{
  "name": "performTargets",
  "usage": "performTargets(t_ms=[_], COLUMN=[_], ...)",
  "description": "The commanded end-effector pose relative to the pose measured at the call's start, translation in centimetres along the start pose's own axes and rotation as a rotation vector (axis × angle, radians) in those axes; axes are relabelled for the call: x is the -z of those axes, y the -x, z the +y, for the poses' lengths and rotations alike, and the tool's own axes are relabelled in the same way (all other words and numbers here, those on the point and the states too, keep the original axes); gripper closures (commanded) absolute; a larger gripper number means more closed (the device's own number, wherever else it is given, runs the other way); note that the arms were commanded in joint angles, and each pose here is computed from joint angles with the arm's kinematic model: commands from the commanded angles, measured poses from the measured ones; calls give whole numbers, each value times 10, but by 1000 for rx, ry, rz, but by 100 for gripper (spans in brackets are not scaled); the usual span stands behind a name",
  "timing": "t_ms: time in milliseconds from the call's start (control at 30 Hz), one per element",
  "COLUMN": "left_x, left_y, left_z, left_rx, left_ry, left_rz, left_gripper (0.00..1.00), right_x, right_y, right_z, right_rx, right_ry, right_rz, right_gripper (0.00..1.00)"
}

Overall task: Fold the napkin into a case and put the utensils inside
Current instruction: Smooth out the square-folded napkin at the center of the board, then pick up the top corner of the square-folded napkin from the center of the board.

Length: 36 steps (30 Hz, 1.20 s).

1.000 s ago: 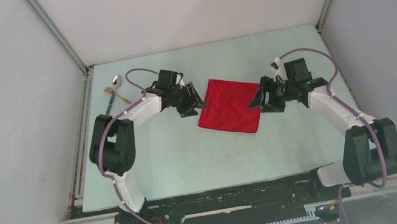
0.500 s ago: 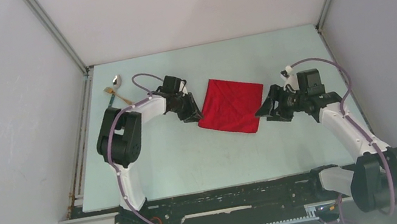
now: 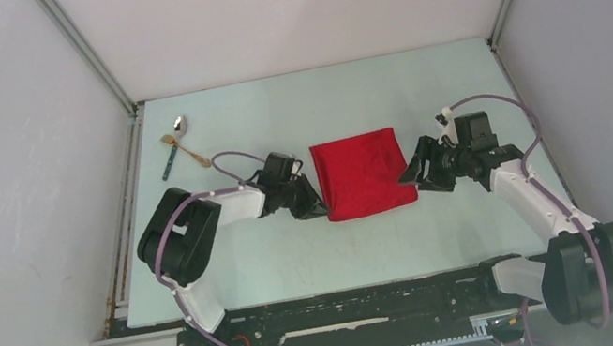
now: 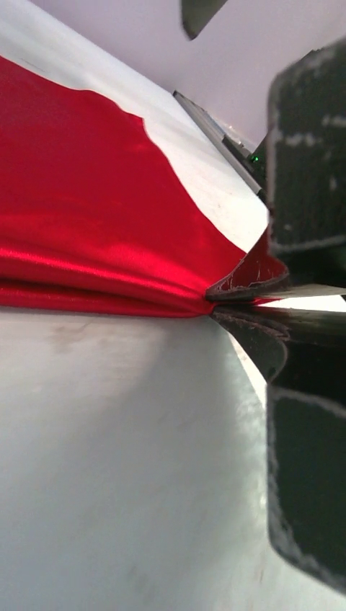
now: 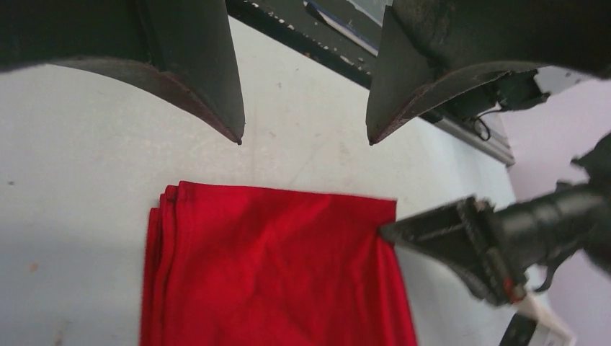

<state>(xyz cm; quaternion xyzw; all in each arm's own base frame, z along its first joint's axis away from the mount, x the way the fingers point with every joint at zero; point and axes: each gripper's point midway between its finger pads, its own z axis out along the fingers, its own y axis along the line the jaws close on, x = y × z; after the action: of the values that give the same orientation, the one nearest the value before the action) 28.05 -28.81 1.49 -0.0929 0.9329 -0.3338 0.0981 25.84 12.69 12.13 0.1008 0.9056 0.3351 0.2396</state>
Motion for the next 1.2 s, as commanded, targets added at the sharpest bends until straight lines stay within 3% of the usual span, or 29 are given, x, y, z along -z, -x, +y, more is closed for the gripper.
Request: performTargets(t_ms=[0,67,267,367,433,633,767,1000,1167], left_x=[-1,0,11,20,27,24,20,13,1], left_y=[-19,-24,-37,-42,-42,-45,-51,-55,-56], left_z=[-28,-32,-28,-31,-40,-60,-69,-71,-53], left_rx=[75,66,47,18,-23,-64,-79,-94,-73], left_ry=[-76,-76,-84,-99,-130,-182,-198,-190,-135], left_rz=[-43,-45,-15,-1,-1,51,74,90,90], left_gripper=[84,81,55,52,53,74,81,84,85], right_x=[-12,-19,-38,-40,-42,-46,-46,-49,-41], right_y=[4,7,9,17,20,23,20,19,20], right_z=[-35,-43,-62,-77,-80,-89,-91,-91,-91], right_rx=[-61,-74,-131,-172,-183,-195,-195,-201,-184], right_ry=[-157,-168,-160,-176,-171,-172,-165,-143,-172], right_rz=[-19,-14,30,12,11,24,38,53,33], right_gripper=[30,30,34,36,37,37,39,49,48])
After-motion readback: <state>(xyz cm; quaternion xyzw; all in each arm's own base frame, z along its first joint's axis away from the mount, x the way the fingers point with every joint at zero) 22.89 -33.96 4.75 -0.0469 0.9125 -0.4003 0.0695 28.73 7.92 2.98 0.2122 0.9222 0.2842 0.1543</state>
